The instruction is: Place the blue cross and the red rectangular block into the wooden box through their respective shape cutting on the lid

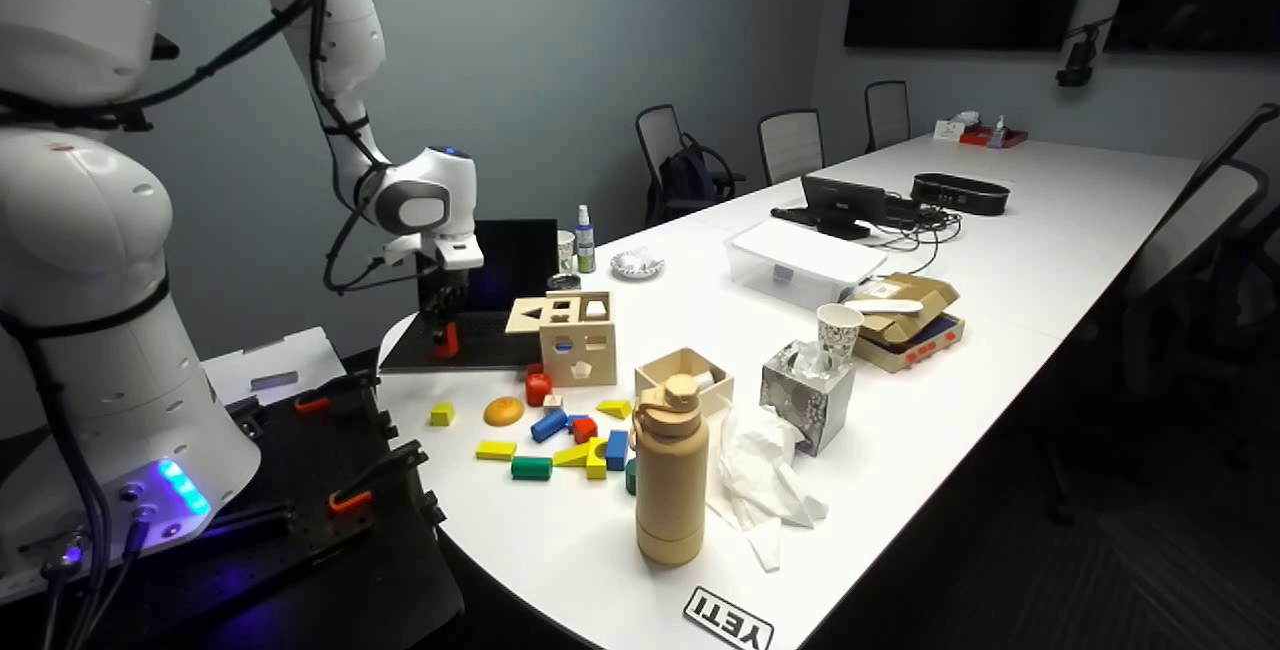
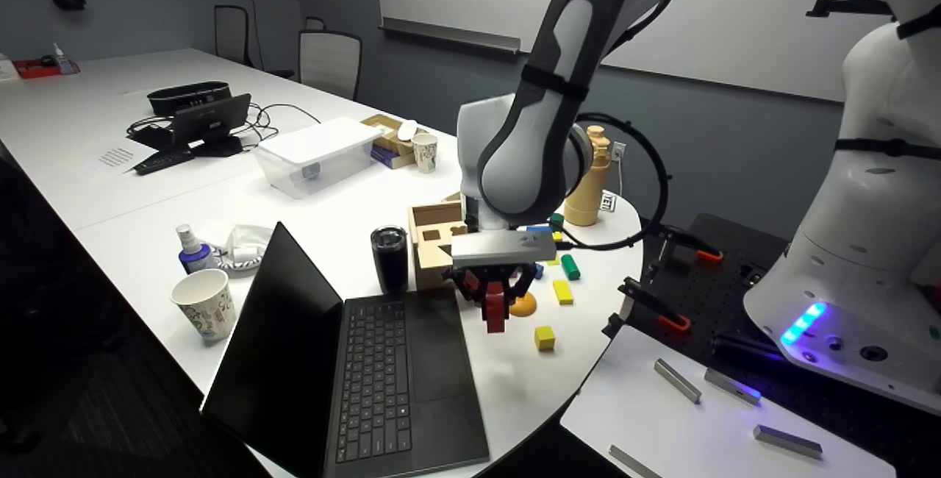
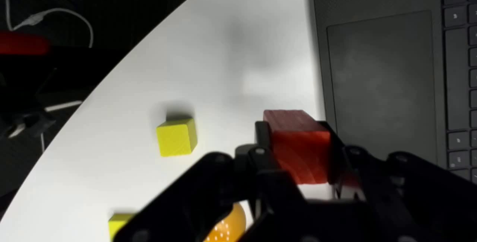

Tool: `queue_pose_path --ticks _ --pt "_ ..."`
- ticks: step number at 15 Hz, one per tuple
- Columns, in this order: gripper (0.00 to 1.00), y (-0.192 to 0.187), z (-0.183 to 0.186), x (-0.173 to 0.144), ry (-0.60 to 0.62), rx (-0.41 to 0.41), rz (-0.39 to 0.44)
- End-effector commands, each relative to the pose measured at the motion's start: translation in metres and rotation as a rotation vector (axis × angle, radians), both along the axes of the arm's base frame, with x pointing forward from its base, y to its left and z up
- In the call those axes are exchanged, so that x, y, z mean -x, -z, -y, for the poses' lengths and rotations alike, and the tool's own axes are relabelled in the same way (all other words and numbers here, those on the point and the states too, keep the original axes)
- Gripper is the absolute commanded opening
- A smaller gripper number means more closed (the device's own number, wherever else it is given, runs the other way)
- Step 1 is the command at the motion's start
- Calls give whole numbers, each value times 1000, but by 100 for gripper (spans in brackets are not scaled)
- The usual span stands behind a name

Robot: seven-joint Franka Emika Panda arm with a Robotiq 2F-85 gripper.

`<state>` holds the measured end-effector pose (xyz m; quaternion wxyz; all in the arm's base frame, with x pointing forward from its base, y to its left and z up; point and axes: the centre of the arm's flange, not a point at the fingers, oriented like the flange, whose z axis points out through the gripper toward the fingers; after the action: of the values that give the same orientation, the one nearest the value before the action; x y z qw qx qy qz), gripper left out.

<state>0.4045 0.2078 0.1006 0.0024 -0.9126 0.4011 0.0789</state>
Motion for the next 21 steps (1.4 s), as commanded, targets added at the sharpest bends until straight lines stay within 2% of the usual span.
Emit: queue_pose_path --ticks 1,5,8,10,15,21 --pt "8 -70 -3 -19 -68 94 47" --pt "8 -106 20 -65 -176 155 171" --pt "8 -119 36 -103 -232 160 253" --pt "8 -123 43 -124 -248 151 278" --pt "8 -114 48 -150 -297 99 278" --pt "8 -88 40 -164 -321 56 248"
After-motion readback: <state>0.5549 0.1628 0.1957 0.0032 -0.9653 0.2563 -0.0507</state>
